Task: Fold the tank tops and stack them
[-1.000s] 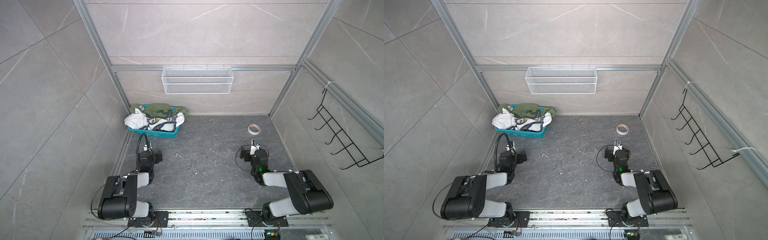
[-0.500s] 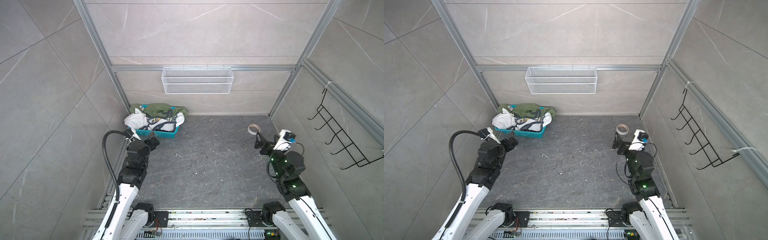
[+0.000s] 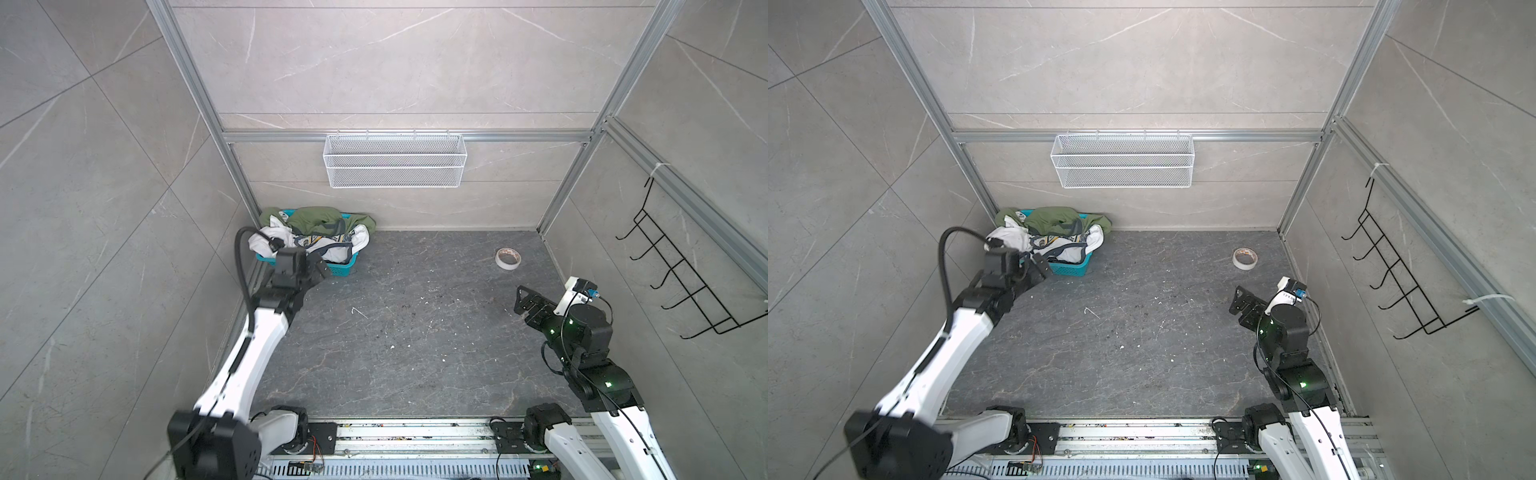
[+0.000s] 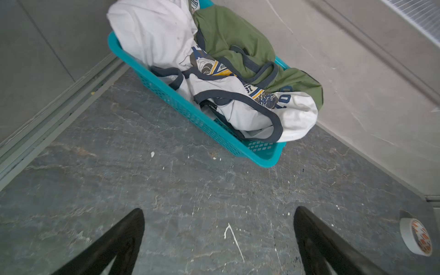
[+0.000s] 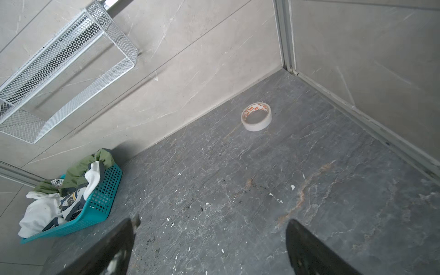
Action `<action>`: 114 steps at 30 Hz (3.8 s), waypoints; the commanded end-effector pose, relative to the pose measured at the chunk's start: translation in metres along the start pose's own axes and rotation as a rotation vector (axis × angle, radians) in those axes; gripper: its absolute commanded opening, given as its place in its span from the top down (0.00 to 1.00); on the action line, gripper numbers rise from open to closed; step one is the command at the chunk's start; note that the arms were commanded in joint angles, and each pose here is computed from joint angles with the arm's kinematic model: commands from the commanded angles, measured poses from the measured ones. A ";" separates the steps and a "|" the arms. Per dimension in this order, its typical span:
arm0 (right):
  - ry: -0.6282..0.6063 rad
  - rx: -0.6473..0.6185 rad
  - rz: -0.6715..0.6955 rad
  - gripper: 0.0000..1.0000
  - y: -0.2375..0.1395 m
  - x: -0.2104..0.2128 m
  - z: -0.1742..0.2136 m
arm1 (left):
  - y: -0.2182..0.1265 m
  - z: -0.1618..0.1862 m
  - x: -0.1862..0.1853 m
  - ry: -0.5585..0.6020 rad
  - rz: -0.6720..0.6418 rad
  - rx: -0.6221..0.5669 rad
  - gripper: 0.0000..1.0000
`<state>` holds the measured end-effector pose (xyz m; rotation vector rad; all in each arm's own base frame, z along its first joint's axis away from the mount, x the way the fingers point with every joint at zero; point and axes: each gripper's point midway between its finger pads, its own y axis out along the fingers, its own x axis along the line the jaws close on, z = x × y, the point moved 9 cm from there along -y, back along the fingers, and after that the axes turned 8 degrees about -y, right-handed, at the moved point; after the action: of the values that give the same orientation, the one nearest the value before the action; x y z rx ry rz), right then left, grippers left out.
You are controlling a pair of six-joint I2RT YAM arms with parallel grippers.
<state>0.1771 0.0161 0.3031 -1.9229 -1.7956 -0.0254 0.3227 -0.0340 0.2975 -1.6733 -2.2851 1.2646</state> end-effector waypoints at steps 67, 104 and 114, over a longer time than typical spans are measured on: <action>0.072 0.245 -0.131 0.03 0.011 0.007 0.034 | -0.162 -0.201 -0.138 0.164 0.506 -0.515 1.00; 0.015 0.408 -0.210 0.07 0.031 0.016 0.049 | -0.035 0.110 -0.187 0.492 0.354 0.431 0.21; -0.101 0.597 -0.333 0.12 0.078 0.088 0.095 | -0.015 -0.006 -0.015 0.028 0.110 0.169 0.22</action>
<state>0.2198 0.1080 0.2136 -1.2306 -1.8186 0.4754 0.3128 -0.0573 0.3257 -1.7671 -1.9981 1.3363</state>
